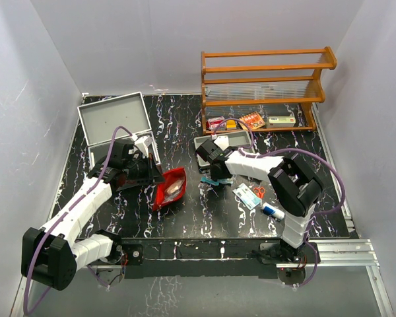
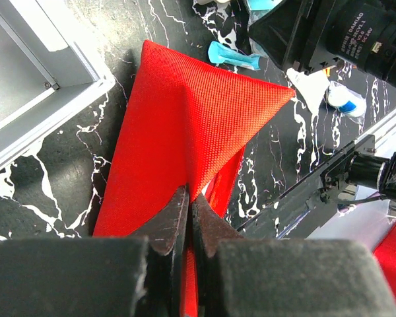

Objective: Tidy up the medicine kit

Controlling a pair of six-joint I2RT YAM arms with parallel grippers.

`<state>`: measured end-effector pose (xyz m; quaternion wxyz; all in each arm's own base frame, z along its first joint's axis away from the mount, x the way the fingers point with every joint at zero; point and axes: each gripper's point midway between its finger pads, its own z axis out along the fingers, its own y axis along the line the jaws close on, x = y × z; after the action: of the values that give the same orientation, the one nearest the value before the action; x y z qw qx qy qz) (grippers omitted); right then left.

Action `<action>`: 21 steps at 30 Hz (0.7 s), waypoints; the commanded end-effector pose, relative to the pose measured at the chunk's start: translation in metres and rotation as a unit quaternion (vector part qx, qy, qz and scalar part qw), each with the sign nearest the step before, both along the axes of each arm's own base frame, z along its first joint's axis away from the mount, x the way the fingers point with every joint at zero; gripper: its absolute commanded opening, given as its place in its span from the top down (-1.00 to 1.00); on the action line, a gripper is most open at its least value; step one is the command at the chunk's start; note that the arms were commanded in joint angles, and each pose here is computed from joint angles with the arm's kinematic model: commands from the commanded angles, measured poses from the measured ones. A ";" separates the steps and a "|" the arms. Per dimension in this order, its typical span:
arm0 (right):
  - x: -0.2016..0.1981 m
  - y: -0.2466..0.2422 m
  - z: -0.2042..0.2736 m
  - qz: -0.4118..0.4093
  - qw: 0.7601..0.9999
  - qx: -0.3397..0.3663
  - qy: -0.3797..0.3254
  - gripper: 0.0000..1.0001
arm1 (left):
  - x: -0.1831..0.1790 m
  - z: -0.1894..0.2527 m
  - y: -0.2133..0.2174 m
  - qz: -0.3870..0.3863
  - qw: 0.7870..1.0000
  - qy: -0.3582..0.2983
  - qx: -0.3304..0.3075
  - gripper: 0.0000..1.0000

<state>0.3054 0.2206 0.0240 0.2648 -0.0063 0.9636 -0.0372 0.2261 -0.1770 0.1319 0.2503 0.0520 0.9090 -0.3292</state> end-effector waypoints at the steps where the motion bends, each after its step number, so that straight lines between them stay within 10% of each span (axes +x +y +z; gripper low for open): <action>1: -0.002 -0.001 -0.021 -0.004 1.000 -0.012 0.018 0.52 | -0.003 0.002 -0.005 -0.012 1.000 -0.002 -0.015 1.00; 10: -0.007 -0.009 -0.039 -0.001 0.998 -0.041 0.039 0.41 | -0.004 0.003 -0.007 -0.013 1.000 0.001 -0.021 1.00; 21: -0.006 0.000 0.003 -0.007 1.000 0.021 -0.005 0.91 | -0.007 0.003 -0.010 -0.006 0.999 0.006 -0.041 1.00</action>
<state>0.3173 0.2202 0.0233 0.2851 -0.0068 0.9570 -0.0530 0.2238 -0.1813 0.1302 0.2440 0.0458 0.9054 -0.3443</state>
